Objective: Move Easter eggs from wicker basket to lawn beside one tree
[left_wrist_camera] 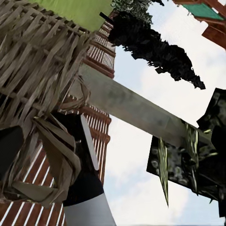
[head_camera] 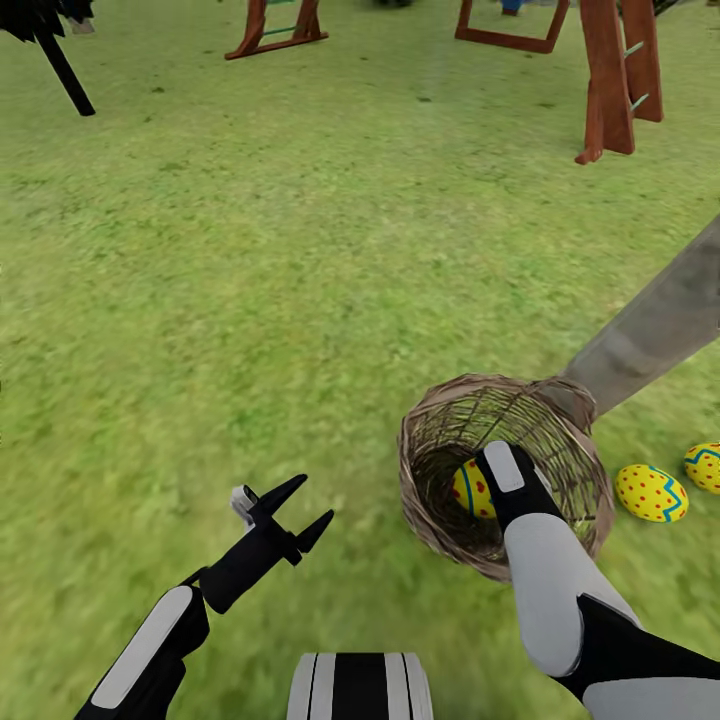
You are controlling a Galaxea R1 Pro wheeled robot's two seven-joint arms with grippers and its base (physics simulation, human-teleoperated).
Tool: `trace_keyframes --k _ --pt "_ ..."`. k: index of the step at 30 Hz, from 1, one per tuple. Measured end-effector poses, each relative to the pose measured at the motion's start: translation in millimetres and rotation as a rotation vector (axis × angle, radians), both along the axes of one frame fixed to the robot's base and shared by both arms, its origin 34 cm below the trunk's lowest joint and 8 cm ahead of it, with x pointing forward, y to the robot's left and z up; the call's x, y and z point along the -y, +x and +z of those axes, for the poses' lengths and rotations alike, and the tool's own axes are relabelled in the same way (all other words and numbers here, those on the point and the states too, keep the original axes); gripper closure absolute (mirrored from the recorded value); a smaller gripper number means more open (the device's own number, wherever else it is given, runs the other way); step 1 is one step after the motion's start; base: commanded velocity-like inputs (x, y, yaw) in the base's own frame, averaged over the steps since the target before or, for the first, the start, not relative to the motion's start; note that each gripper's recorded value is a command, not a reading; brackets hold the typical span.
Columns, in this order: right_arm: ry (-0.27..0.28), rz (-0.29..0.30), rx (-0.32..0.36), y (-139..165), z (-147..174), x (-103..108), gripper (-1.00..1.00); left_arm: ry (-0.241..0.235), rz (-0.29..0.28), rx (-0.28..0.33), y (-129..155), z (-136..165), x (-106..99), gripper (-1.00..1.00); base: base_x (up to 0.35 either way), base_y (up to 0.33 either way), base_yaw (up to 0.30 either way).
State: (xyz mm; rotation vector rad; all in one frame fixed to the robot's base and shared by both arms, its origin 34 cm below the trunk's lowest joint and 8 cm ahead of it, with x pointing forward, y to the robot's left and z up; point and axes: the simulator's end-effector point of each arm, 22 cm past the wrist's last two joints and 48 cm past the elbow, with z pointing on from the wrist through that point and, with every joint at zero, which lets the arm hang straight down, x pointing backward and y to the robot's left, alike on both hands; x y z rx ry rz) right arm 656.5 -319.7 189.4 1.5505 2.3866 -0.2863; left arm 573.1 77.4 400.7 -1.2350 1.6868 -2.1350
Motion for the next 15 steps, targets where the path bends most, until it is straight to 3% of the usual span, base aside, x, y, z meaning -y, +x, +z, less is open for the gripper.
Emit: trace_keyframes --k 6,15 --pt "0.0 0.007 0.024 7.8 14.7 0.9 1.0 -0.006 -0.005 0.065 6.1 27.8 -1.4 -1.0 0.0 0.0 0.0" --pt "-0.006 0.036 0.05 15.9 34.7 -5.3 1.0 -0.001 -0.014 0.1 7.4 46.6 1.8 -1.0 0.0 0.0 0.0"
